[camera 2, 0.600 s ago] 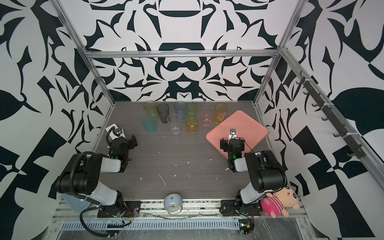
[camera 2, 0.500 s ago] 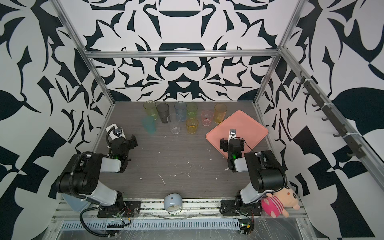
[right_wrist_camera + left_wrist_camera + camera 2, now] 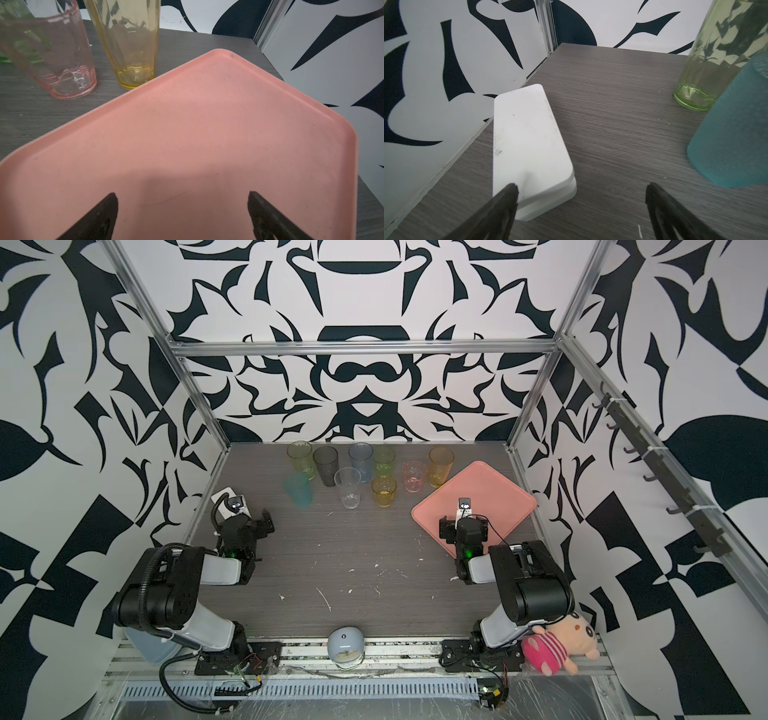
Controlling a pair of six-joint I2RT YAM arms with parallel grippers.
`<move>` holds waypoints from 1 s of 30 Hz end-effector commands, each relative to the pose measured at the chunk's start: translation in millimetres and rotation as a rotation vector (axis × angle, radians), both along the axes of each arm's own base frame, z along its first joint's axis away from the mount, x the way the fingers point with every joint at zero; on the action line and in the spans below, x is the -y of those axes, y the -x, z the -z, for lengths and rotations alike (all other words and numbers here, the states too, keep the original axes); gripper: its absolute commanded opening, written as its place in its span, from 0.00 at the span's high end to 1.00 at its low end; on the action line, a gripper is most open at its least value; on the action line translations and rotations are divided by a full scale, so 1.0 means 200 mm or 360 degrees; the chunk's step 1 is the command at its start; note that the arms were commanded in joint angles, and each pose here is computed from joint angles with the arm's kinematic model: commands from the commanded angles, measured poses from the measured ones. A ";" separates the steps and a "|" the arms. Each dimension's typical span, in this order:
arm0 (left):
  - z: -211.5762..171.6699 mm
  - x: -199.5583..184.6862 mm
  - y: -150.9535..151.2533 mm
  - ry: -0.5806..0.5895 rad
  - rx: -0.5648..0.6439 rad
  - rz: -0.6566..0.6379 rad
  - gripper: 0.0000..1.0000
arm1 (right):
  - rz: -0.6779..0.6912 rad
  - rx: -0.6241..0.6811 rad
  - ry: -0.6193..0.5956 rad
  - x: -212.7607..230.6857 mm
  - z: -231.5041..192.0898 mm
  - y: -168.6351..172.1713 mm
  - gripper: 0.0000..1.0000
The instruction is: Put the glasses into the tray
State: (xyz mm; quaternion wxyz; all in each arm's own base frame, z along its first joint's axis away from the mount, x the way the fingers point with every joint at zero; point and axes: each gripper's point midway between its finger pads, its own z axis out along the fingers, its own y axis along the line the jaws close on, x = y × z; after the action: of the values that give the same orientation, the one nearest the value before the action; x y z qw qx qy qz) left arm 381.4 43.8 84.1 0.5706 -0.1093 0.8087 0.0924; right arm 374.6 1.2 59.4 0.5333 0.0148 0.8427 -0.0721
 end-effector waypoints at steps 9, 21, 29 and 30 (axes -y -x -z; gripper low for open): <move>-0.13 -0.02 0.00 0.0024 0.0108 -0.0042 0.01 | -0.0012 0.0128 -0.0003 -0.01 -0.19 -0.04 0.00; -0.54 0.12 0.09 0.0054 0.0215 -0.0042 0.01 | 0.0070 0.0178 -0.0247 0.00 -0.65 0.09 0.00; -0.66 0.23 0.19 0.0559 0.0007 -0.0058 0.01 | -0.0215 0.0015 -0.0626 -0.22 -0.84 0.24 0.00; -0.66 0.27 0.19 0.0624 -0.0023 -0.0010 0.01 | -0.0237 -0.0028 -0.0656 -0.24 -0.83 0.26 0.01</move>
State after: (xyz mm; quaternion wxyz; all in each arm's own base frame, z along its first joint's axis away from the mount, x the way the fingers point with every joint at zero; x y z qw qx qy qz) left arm 359.1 2.3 249.4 0.6158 -0.1920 0.7640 -0.0175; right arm 339.9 27.6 252.8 0.5918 0.0666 0.7995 0.0786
